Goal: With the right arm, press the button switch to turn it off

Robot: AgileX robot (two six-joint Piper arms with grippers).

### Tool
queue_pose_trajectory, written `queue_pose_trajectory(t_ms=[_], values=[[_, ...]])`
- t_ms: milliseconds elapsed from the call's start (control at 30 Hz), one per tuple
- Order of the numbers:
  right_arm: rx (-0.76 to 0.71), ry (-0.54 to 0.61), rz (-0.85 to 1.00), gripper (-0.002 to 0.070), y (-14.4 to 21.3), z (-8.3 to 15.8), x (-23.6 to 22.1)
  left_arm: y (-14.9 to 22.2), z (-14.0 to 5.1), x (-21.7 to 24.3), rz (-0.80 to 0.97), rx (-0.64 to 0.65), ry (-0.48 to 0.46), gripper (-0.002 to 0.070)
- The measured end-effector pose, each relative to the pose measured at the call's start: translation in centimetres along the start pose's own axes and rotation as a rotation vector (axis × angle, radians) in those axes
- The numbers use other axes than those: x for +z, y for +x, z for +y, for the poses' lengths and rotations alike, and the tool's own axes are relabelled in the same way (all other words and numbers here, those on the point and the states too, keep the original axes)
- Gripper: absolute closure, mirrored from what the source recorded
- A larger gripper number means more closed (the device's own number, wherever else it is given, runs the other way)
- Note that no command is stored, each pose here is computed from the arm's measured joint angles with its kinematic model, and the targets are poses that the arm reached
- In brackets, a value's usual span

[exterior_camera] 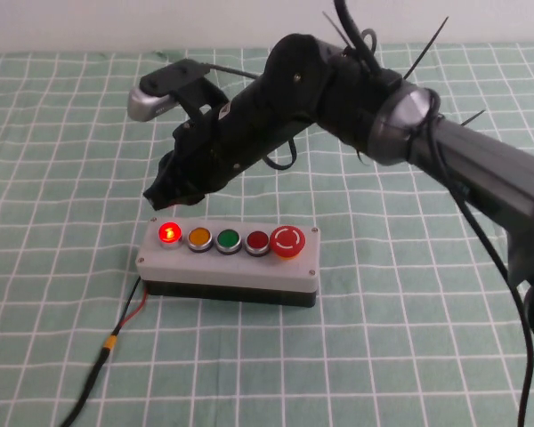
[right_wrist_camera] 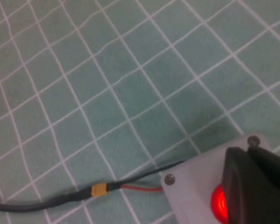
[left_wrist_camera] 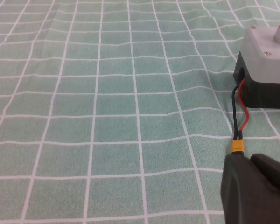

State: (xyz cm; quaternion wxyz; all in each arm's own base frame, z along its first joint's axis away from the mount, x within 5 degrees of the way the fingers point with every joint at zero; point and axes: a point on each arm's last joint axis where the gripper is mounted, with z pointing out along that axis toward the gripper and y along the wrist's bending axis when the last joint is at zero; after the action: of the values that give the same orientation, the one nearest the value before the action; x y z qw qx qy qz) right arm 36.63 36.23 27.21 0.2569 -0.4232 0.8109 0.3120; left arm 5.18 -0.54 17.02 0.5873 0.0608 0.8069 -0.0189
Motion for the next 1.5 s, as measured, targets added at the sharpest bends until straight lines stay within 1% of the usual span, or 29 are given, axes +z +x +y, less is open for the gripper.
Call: queue_pose_trajectory(t_ms=[133, 200, 433, 567, 667, 767, 833, 900, 1033, 1100, 1167, 1300, 1400, 1500], values=[[0.018, -0.016, 0.073, 0.0692, 1.4, -0.3, 2.2, 0.0, 0.0, 0.0, 0.0, 0.0, 0.0, 0.0678], [0.065, -0.008, 0.097, 0.0692, 2.0, -0.8, 3.1, 0.0, 0.0, 0.0, 0.0, 0.0, 0.0, 0.0678], [0.093, 0.03, 0.096, 0.0692, 1.6, -1.0, 2.8, 0.0, 0.0, 0.0, 0.0, 0.0, 0.0, 0.0678], [0.037, 0.065, 0.075, 0.0692, 0.4, -0.4, 0.8, 0.0, 0.0, 0.0, 0.0, 0.0, 0.0, 0.0678], [-0.018, 0.085, 0.003, 0.0692, -1.8, 0.9, -2.3, 0.0, 0.0, 0.0, 0.0, 0.0, 0.0, 0.0678], [-0.081, 0.109, -0.084, 0.0692, -4.0, 2.8, -6.8, 0.0, 0.0, 0.0, 0.0, 0.0, 0.0, 0.0678], [-0.128, 0.14, -0.131, 0.0692, -5.1, 4.1, -10.0, 0.0, 0.0, 0.0, 0.0, 0.0, 0.0, 0.0678], [-0.175, 0.19, -0.141, 0.0692, -5.5, 5.1, -12.9, 0.0, 0.0, 0.0, 0.0, 0.0, 0.0, 0.0678], [-0.241, 0.36, -0.052, 0.0692, -4.9, 5.8, -17.9, 0.0, 0.0, 0.0, 0.0, 0.0, 0.0, 0.0678], [-0.237, 0.435, -0.047, 0.0692, -4.7, 6.1, -20.3, 0.0, 0.0, 0.0, 0.0, 0.0, 0.0, 0.0678], [-0.224, 0.482, -0.08, 0.0692, -4.6, 6.7, -23.0, 0.0, 0.0, 0.0, 0.0, 0.0, 0.0, 0.0678], [-0.215, 0.507, -0.163, 0.0692, -3.9, 8.9, -27.9, 0.0, 0.0, 0.0, 0.0, 0.0, 0.0, 0.0678], [-0.205, 0.501, -0.172, 0.0692, -2.5, 10.2, -30.0, 0.0, 0.0, 0.0, 0.0, 0.0, 0.0, 0.0678], [-0.177, 0.496, -0.125, 0.0692, -0.5, 10.6, -30.5, 0.0, 0.0, 0.0, 0.0, 0.0, 0.0, 0.0678]])
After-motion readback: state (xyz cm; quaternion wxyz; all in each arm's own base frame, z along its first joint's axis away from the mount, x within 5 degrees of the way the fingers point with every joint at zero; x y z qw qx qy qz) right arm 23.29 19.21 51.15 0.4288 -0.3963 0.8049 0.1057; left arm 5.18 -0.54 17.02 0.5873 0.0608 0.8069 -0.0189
